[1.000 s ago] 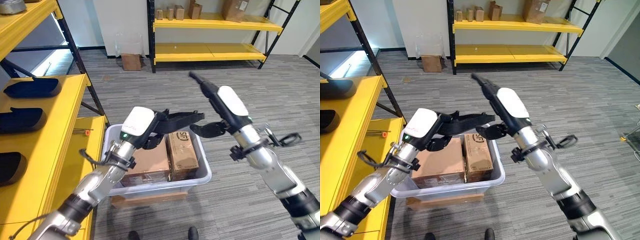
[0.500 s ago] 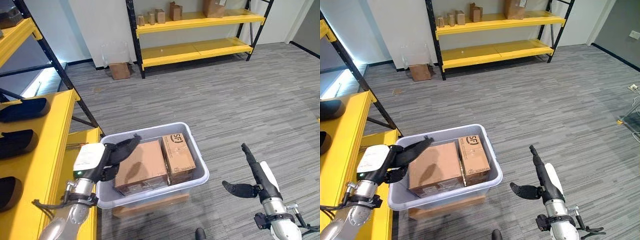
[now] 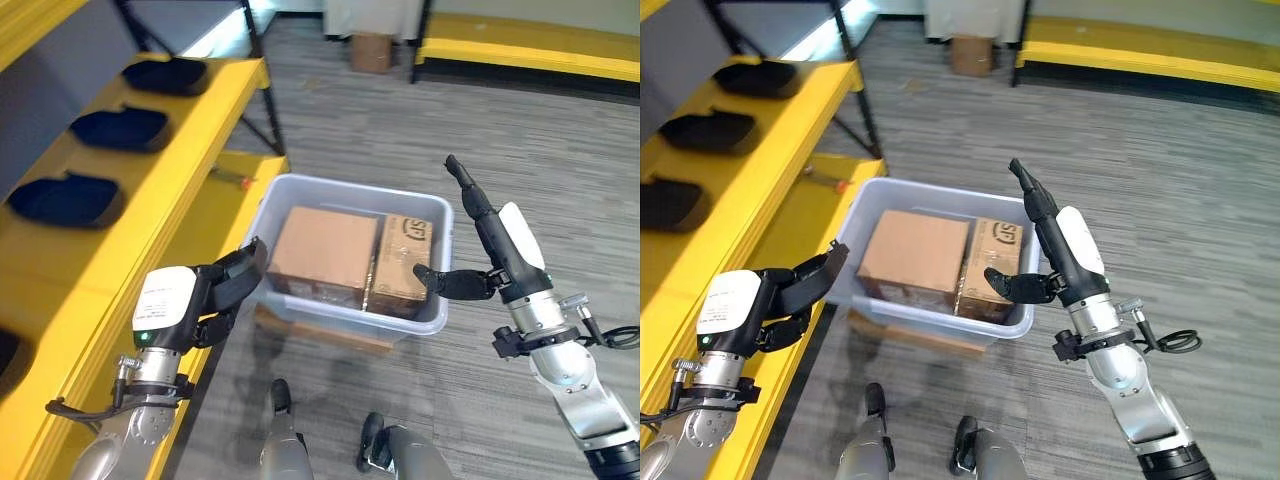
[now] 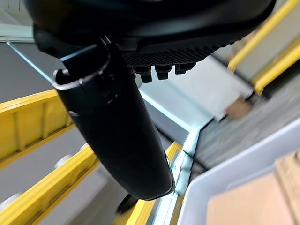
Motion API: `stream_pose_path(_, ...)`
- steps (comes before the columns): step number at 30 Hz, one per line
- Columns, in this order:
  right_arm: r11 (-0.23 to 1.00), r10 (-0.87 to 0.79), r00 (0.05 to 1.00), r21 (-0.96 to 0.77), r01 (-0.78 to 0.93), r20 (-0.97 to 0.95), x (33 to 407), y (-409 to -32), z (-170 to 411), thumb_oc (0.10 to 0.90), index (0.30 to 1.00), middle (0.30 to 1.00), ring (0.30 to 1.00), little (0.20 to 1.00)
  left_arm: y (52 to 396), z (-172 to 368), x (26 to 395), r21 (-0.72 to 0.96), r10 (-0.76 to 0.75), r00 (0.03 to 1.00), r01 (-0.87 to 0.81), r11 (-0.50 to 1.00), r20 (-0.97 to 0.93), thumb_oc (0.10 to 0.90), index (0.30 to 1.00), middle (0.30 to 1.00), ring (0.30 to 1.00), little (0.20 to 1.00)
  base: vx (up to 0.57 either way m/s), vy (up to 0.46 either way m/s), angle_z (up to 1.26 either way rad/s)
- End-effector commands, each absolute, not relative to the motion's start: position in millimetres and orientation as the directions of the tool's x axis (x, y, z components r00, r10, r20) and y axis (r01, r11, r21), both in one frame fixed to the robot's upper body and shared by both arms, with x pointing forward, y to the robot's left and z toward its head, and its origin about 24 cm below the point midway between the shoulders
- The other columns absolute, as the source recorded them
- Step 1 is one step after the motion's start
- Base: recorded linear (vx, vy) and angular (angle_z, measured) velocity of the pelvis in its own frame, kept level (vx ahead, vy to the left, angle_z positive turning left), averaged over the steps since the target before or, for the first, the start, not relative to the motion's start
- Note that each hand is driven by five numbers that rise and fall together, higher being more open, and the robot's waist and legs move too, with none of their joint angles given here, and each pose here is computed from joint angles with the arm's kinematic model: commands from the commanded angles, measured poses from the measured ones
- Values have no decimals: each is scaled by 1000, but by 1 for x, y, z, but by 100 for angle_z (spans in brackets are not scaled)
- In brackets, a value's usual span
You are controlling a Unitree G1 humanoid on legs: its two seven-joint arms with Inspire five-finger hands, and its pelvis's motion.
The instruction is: Move parts from the plastic box to the shelf.
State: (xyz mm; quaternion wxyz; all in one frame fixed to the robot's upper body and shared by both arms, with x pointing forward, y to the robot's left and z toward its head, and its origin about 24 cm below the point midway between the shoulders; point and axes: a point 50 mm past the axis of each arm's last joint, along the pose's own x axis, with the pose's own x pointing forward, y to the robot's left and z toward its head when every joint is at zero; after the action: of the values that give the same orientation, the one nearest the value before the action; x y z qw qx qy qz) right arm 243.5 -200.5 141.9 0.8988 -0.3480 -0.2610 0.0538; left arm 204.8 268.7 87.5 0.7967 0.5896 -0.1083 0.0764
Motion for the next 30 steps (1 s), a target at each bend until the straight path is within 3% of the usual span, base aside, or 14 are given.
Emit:
stream_pose_path(1, 764, 314, 725, -617, 191, 613, 230, -201, 181, 900, 1000, 1000, 1000, 1000, 250, 173, 213, 731, -139, 734, -600, 324, 664, 400, 300, 300, 300, 300, -80, -132, 141)
stream_pose_path(13, 749, 236, 780, -619, 234, 580, 219, -216, 166, 900, 1000, 1000, 1000, 1000, 231, 186, 211, 723, -257, 678, -612, 321, 689, 400, 300, 300, 300, 300, -53, 114, 101)
stream_pose_path(30, 761, 260, 808, -627, 165, 528, 224, -203, 153, 900, 1000, 1000, 1000, 1000, 235, 198, 203, 756, -362, 670, -622, 202, 648, 400, 300, 300, 300, 300, -16, 211, 33)
